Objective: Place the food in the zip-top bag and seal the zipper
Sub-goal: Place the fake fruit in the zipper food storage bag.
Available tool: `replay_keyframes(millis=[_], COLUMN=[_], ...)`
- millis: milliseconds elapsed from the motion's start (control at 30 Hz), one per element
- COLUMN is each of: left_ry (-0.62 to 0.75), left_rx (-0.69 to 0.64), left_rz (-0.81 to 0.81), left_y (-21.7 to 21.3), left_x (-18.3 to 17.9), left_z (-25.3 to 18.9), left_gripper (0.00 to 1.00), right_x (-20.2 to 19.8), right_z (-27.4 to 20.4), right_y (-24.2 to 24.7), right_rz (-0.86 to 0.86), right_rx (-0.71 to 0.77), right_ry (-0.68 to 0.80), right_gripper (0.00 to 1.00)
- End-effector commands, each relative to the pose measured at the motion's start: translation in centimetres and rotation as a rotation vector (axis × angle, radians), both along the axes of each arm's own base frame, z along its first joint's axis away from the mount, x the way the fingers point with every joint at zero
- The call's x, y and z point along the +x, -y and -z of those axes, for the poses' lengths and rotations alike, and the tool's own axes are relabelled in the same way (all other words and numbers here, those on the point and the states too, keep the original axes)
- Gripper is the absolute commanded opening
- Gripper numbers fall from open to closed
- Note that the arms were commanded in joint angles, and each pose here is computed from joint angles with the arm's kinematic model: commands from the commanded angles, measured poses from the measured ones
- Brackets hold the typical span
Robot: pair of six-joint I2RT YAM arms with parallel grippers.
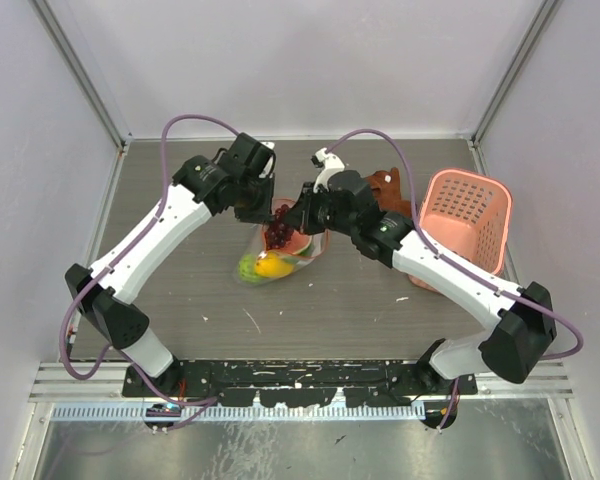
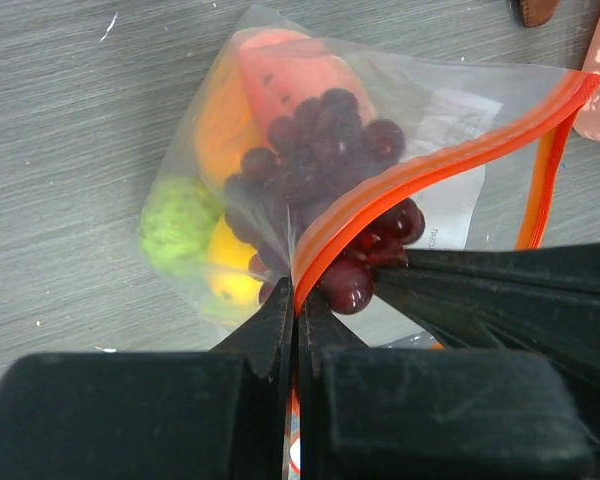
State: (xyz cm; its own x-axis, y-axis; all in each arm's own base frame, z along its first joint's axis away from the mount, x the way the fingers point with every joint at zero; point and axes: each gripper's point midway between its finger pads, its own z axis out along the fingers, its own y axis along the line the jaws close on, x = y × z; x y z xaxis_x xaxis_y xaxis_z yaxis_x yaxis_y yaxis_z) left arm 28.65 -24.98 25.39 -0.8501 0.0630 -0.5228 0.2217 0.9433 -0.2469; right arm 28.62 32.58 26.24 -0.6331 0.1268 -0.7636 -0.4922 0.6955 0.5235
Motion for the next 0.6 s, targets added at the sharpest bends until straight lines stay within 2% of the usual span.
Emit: replay_keyframes(millis=[0,67,100,233,333,433,567], left_ry=[0.062,0.064,0.066,0.071,0.074,0.076,0.083], left_rx=[-0.081,-0.080,-0.079,-0.064,-0.057,-0.050,-0.036], left_rz=[0.002,0.000,0.000,-0.010,-0.012,-0.016,-0.023], left_y=[0.3,0.3,0.2,-0.2,-0.3,-0.4,-0.7], left_x=[-0.1,-0.1,-0.1,-0.1,0.0,0.1,0.2], left_z=[-2.5,-2.5,-2.6,-2.4,-2.3,-2.3,-2.2], left_gripper=[0.00,0.00,0.00,0.00,0.00,0.00,0.00], right_x=[1.9,2.3,2.3,2.2,2.0,1.9,1.7], right_z=[-3.4,-3.1,-2.9,-2.3,-2.3,-2.7,-3.4], right_y=[-0.8,-0.7,-0.8,-1.1,-0.8,-0.1,0.7], right_rz=[0.063,0.082,0.083,0.061,0.061,0.076,0.085], right_rx=[0.104,0.099,0.095,0.072,0.057,0.036,0.004], right_ry=[0.098,0.097,0.094,0.071,0.069,0.079,0.093], right_gripper=[0.01,0.02,0.06,0.34,0.47,0.53,0.54])
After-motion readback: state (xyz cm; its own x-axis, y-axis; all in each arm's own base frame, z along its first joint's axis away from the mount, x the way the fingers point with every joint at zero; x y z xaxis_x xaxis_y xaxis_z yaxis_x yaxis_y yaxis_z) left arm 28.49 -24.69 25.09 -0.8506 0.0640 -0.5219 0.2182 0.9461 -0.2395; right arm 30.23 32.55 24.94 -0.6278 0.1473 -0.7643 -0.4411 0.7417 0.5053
